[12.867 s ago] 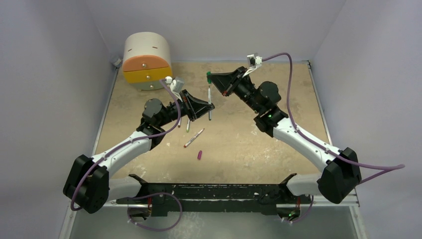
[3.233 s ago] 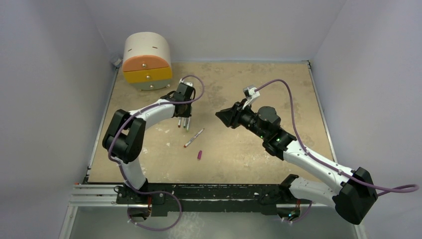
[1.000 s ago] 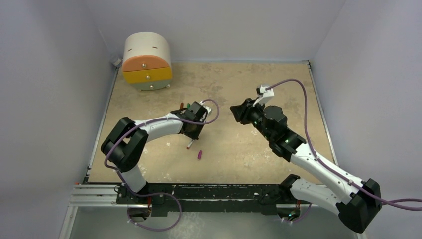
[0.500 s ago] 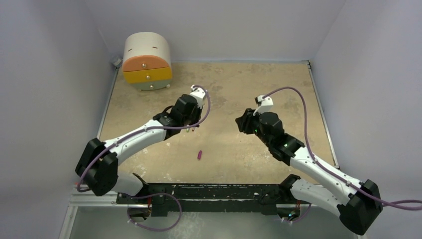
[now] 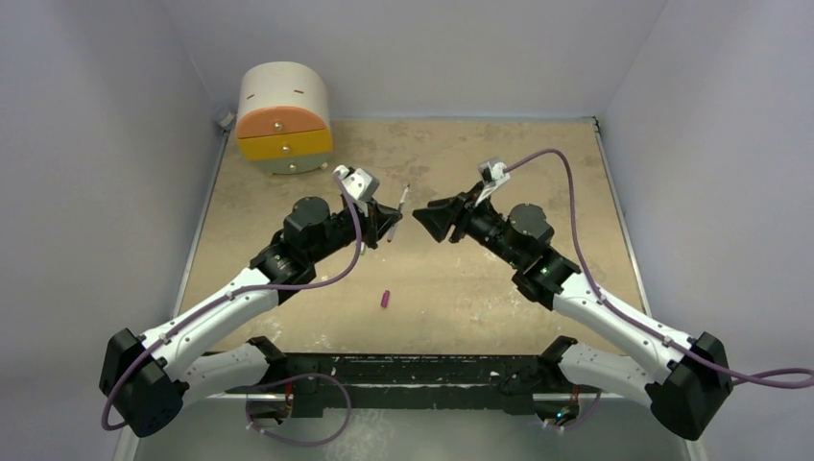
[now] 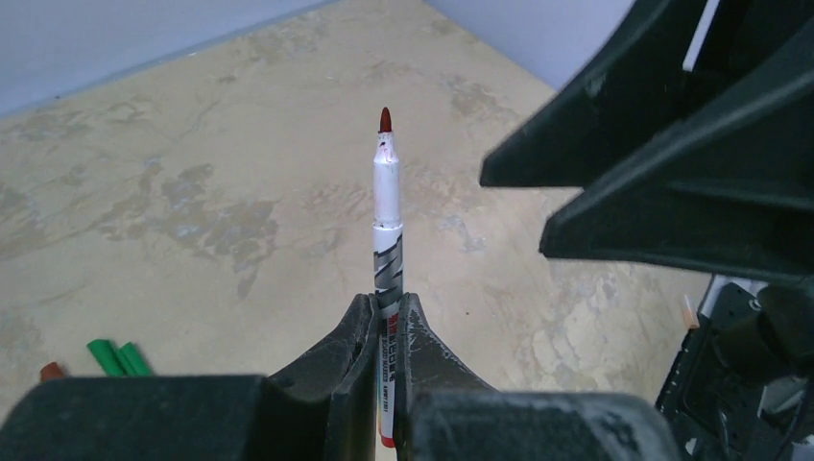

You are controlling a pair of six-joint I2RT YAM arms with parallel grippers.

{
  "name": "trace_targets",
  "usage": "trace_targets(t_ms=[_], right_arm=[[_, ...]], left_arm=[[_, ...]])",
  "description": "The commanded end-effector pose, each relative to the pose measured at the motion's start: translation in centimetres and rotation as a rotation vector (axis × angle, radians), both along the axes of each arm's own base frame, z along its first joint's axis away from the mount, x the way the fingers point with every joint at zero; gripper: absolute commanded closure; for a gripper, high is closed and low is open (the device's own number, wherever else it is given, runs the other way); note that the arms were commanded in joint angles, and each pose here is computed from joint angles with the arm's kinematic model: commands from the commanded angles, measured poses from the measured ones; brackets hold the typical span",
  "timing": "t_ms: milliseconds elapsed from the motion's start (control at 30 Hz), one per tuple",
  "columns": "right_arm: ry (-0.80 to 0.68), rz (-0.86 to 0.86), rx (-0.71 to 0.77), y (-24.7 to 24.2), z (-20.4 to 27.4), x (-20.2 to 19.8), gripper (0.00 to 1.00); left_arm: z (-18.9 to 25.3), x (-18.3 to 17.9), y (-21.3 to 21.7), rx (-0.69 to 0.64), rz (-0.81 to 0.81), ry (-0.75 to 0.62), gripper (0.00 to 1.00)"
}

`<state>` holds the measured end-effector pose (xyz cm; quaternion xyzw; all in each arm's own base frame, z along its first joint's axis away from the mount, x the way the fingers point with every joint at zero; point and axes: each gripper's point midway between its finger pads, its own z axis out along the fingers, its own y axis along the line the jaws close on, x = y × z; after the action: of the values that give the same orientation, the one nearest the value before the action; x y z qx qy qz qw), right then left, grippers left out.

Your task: Insert the pens into the pen caps

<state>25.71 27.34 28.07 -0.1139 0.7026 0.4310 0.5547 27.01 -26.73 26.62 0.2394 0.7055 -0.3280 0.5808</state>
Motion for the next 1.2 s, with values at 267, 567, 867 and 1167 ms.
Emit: trace_targets(t_ms=[267, 567, 867, 1167], right_arm=[[-0.187, 0.071, 0.117, 2.7, 7.7, 1.3, 0.47], [-0.157, 0.07, 0.101, 3.2, 6.5, 2.0, 0.53], [-0.128, 0.102, 0.099, 4.0, 5.7, 2.1, 1.0], [-0.13, 0.18, 0.168, 4.6, 6.9, 0.5, 1.0]], left_arm=[[1.6, -1.8, -1.7, -0.031, -0.152, -0.065, 1.0], [2.3, -2.0, -1.9, -0.036, -0.173, -0.082, 1.0], [3.0, -2.0, -1.7, -0.043, -0.162, -0.093, 1.0], [2.7, -1.9, -2.1, -0.041, -0.172, -0.08, 0.75]])
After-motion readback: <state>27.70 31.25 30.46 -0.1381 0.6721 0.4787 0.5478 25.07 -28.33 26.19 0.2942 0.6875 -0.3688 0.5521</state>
